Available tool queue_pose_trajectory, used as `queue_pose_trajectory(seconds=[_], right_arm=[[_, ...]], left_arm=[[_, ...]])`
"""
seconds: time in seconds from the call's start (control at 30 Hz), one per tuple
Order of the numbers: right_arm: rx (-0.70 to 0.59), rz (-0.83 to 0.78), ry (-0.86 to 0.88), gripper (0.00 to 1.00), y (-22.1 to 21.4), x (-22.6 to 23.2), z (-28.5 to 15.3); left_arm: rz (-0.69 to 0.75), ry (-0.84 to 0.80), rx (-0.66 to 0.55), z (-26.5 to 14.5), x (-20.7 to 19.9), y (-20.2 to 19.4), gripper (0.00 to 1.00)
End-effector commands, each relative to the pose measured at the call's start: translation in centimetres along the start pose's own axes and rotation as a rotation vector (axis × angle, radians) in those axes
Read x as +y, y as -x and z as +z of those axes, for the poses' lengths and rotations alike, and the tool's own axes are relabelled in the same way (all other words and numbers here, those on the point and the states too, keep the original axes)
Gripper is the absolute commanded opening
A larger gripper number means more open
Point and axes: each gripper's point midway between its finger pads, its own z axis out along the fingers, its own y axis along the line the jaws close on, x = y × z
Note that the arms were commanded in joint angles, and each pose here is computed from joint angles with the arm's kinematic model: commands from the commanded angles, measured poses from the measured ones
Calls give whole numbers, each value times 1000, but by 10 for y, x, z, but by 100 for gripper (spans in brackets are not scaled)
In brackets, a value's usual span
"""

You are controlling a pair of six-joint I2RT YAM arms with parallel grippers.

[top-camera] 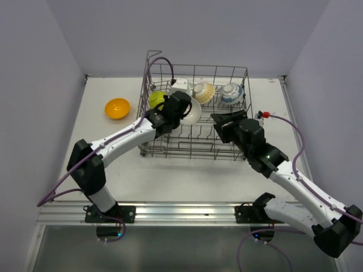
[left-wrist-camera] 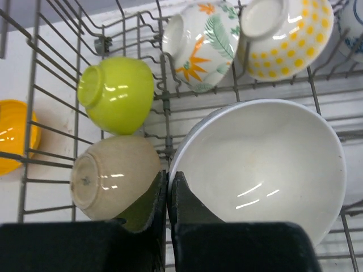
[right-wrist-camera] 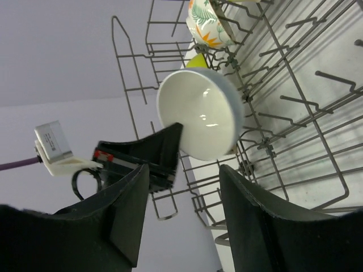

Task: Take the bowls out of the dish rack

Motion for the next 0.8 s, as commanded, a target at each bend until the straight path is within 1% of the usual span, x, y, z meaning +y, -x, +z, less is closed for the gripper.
queue_pose_trajectory(seconds=[0.0,0.03,0.07,0.1,0.13,0.2,0.37,0.4,0.43,0.47,0.5,0.53,0.57,0.6,0.63,0.67,0.7,0.77], right_arm=[[-98,-19,3,57,23,-9,-13],[-113,-24,1,57,27,-11,-16],[-122,-27,4,57,29,-13,-18],[-127,-44,3,57,30,-17,-20],[-142,-49,17,57,34,-14,-24],[-148,-74,11,57,37,-19,-27],[-122,-109,-4,58,32,-32,-29],[-114,-124,-13,58,30,-38,-28],[-106,-132,-14,58,28,-40,-27],[-91,-141,-20,58,25,-44,-26],[-83,-153,-33,58,23,-50,-24],[-77,-158,-34,58,22,-52,-23],[-68,-169,-40,58,19,-55,-21],[-51,-184,-48,58,16,-61,-19],[-45,-190,-48,58,14,-62,-18],[-35,-207,-61,58,12,-68,-16],[-19,-213,-62,59,9,-69,-15],[-8,-226,-71,59,6,-75,-14]], left_arm=[[-140,32,-135,-17,42,79,0],[-180,18,-168,-19,51,92,0],[-195,-35,-174,-23,50,95,0],[-235,-58,-207,-35,59,109,0],[-256,-56,-219,-37,71,116,0],[-287,-86,-241,-50,83,131,0],[-368,-81,-297,-74,132,155,0],[-397,-103,-324,-87,140,162,0],[-423,-66,-340,-87,162,165,0],[-439,-49,-350,-90,175,165,0],[-470,-7,-368,-93,199,166,0],[-483,15,-369,-94,210,164,0],[-498,41,-359,-90,221,157,0],[-531,72,-362,-88,242,152,0],[-550,86,-335,-80,250,140,0],[-565,52,-320,-75,253,135,0],[-605,84,-315,-69,278,126,0],[-646,106,-274,-53,301,108,0]])
